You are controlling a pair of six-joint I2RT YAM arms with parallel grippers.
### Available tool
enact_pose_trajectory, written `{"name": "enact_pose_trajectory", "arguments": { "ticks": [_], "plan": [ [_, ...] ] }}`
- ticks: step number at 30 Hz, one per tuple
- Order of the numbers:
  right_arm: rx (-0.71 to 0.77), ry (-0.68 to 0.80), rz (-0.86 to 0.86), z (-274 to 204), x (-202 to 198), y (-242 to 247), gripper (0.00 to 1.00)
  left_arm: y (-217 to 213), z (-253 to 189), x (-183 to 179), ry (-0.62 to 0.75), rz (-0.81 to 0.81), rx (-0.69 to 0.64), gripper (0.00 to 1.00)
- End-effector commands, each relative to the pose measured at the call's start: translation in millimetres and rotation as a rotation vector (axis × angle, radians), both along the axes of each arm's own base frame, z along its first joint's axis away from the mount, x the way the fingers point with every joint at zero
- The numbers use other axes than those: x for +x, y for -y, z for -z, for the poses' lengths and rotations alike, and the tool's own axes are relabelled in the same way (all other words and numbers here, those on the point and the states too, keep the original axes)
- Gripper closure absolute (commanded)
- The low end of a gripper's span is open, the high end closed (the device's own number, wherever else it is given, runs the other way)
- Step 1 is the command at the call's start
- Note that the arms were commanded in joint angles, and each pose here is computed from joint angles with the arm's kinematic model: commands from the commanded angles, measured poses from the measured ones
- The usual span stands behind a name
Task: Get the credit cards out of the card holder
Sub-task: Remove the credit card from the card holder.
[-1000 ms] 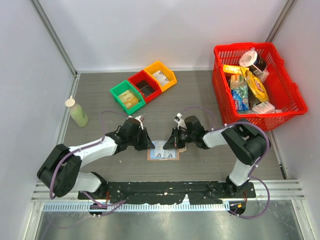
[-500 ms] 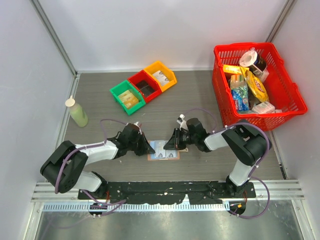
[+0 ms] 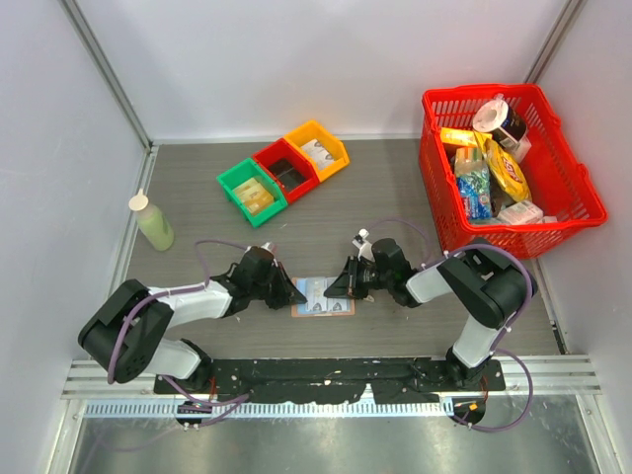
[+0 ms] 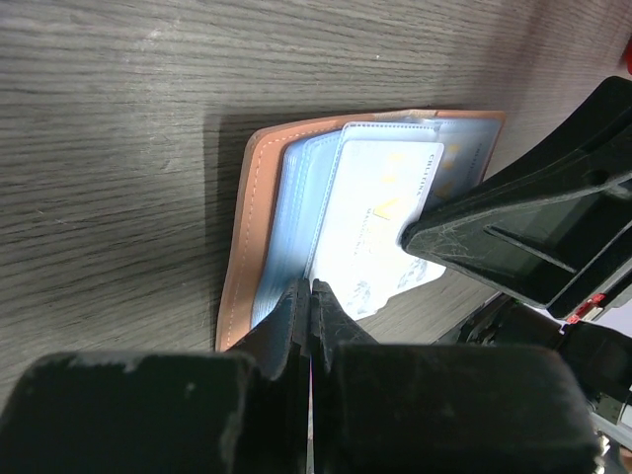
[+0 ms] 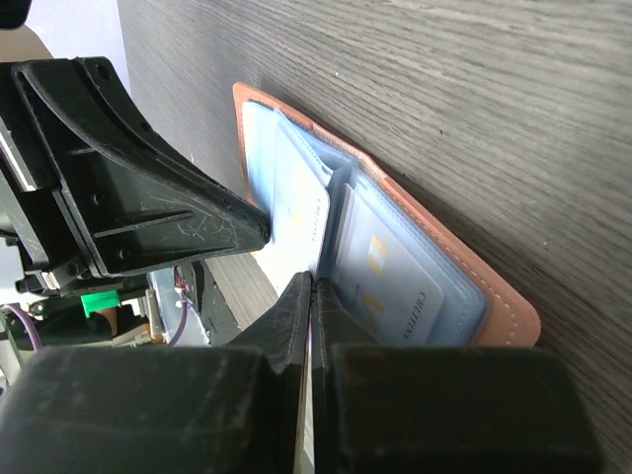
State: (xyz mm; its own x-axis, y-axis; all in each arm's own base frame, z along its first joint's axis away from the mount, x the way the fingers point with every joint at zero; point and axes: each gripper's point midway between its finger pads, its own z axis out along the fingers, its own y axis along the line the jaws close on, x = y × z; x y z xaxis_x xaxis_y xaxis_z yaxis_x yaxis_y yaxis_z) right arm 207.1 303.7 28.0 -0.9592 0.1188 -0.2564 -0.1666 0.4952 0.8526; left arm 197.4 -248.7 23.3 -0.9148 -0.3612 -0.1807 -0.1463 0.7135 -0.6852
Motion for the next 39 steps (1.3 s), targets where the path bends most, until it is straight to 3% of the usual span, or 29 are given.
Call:
{"name": "enact_pose_trajectory", "arguments": {
  "ticks": [1, 17, 20, 22, 30, 39],
  "plan": [
    [0.026, 0.059, -0.008, -12, 3, -3, 0.99, -14, 17, -11, -0.03, -0.016, 0.068, 1.0],
    [-0.1, 0.042, -0.052, -1, 5, 20, 0.99, -13, 14, -12, -0.023, 0.004, 0.057, 1.0],
    [-0.087, 0.034, -0.053, -1, 5, 18, 0.99, -6, -2, -8, 0.014, 0.019, 0.022, 0.91],
    [-0.062, 0.042, -0.048, -6, 6, 15, 0.96, -4, -12, -3, 0.038, 0.016, 0.018, 0.91],
    [0.037, 0.059, -0.023, -23, 9, 3, 0.66, -4, -14, -3, 0.036, 0.031, 0.036, 0.94],
    [0.021, 0.031, -0.035, -12, 3, -14, 0.59, -3, -7, -6, 0.024, 0.041, 0.052, 0.96]
  ]
}}
